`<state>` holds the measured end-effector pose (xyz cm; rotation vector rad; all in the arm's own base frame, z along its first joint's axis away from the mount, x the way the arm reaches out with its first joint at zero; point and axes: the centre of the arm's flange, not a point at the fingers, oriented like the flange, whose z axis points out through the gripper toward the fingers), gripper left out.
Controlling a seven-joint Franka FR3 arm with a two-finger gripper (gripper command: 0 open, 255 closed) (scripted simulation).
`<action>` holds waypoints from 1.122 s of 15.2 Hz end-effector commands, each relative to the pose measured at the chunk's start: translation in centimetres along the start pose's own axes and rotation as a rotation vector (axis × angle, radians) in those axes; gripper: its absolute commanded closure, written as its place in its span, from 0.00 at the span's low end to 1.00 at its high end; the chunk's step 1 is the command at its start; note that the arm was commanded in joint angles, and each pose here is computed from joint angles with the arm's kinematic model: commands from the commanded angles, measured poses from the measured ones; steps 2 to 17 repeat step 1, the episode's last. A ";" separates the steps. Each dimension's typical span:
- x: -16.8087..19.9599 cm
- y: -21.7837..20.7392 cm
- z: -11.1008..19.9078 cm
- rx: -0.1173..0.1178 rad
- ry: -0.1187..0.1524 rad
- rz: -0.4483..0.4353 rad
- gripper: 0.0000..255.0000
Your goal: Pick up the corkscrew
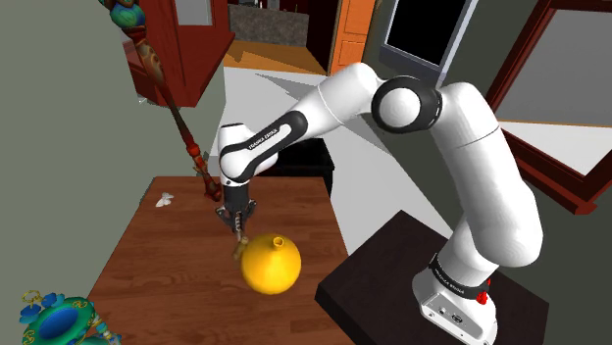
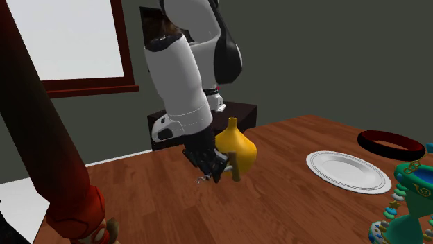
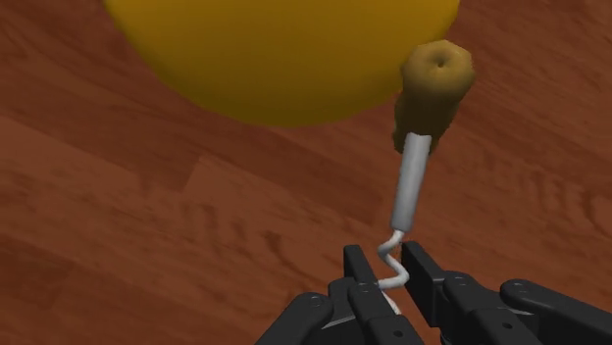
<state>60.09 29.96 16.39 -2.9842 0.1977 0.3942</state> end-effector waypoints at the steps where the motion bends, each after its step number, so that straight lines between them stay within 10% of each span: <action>1: -0.1 0.0 -0.3 0.000 -0.001 0.000 1.00; 17: -0.1 0.0 -0.3 0.000 -0.001 0.000 1.00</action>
